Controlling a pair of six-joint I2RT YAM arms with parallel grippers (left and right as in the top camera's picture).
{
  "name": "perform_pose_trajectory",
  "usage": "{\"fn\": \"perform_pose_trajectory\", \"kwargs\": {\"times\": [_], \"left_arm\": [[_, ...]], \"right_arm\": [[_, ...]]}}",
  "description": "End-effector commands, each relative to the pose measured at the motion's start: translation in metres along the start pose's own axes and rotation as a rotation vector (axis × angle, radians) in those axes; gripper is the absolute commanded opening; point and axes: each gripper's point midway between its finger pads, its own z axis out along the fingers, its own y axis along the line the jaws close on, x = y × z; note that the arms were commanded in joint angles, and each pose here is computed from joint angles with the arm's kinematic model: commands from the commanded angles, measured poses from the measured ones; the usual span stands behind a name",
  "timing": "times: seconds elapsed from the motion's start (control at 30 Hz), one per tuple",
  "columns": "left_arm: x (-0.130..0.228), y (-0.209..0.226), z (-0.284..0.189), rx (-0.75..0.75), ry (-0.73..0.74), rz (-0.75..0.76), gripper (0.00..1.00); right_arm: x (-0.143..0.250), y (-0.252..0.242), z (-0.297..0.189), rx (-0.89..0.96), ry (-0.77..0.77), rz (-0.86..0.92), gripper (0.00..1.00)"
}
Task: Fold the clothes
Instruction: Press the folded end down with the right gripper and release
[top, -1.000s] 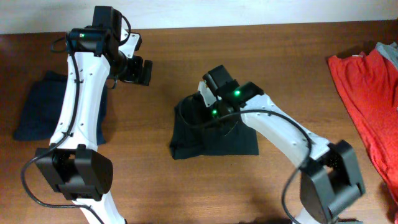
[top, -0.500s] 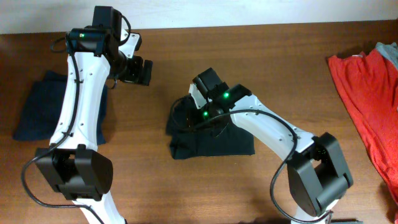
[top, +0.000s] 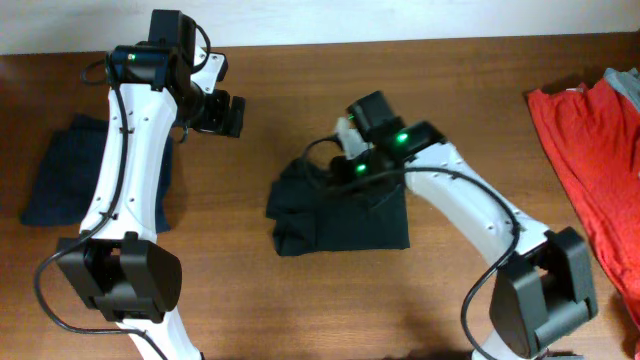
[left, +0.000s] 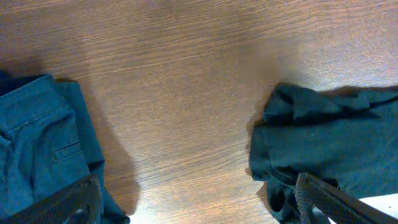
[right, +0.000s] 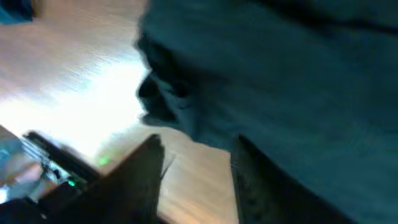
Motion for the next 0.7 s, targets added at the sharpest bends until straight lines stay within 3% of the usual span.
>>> {"fn": "perform_pose_trajectory", "kwargs": {"times": [0.0,0.1,0.17,0.4,0.53,0.67], "left_arm": [[0.0,0.0,-0.001,0.001,-0.002,0.003,0.99],[0.0,0.0,-0.001,0.001,-0.002,0.003,0.99],[0.0,0.0,-0.001,0.001,-0.002,0.003,0.99],[0.0,0.0,-0.001,0.001,-0.002,0.003,0.99],[0.0,0.0,-0.001,0.001,-0.002,0.003,0.99],[0.0,0.0,-0.001,0.001,-0.002,0.003,0.99]], "right_arm": [[0.008,-0.015,0.015,0.035,0.044,0.022,0.2],[0.02,-0.018,0.041,0.046,0.104,0.018,0.08],[0.025,-0.015,0.059,0.048,0.131,0.0,0.05],[0.042,0.029,0.097,-0.019,0.165,-0.103,0.04],[0.076,0.092,0.091,-0.289,0.266,-0.27,0.04],[0.083,0.114,0.072,-0.383,0.262,-0.357,0.04]]}}
